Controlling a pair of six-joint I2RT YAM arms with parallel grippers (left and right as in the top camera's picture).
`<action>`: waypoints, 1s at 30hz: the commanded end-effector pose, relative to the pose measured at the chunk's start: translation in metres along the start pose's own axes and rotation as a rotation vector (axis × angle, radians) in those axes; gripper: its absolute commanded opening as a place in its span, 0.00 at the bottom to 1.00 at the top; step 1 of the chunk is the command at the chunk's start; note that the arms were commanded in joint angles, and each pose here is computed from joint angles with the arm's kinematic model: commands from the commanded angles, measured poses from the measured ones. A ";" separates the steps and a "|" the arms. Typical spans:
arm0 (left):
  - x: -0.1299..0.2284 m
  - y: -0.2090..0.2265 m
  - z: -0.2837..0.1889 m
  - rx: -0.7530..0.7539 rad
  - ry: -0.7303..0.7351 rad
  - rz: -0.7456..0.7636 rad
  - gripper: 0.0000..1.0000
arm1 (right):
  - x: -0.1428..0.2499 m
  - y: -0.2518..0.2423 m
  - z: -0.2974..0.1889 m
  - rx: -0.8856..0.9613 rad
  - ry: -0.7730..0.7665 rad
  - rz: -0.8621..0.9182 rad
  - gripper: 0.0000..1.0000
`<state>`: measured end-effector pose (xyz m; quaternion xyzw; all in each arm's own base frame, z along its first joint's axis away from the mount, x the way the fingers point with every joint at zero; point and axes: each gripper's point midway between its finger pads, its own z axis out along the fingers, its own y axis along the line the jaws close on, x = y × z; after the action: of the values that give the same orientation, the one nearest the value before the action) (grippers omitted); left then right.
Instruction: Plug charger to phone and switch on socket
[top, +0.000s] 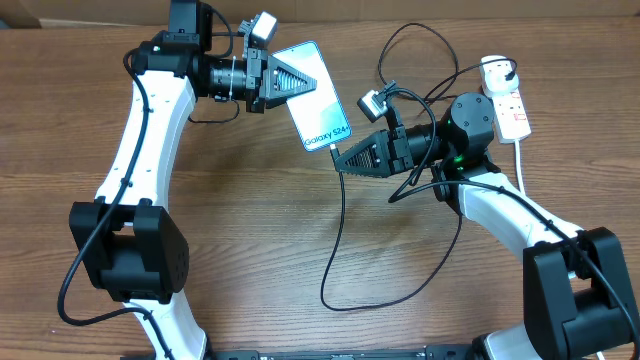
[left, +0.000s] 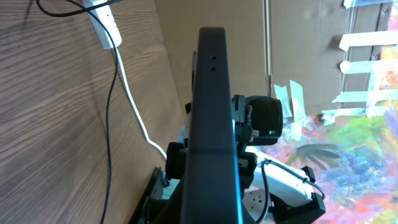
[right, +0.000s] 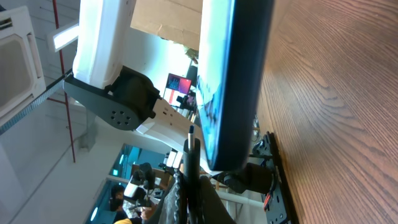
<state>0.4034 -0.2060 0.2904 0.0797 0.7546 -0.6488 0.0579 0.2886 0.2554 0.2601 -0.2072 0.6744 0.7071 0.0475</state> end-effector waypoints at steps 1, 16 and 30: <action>0.001 -0.014 -0.005 0.069 0.006 0.032 0.04 | -0.004 0.015 0.001 -0.003 0.004 -0.046 0.04; 0.001 -0.014 -0.005 0.069 0.006 0.020 0.04 | -0.002 0.015 0.005 -0.007 0.012 -0.046 0.04; 0.003 -0.017 -0.005 0.087 0.012 0.011 0.04 | -0.002 0.015 0.005 -0.007 0.012 -0.046 0.04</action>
<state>0.4016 -0.2066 0.2947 0.0829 0.7461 -0.6584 0.0548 0.2865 0.2579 0.2600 -0.2098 0.6736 0.7074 0.0442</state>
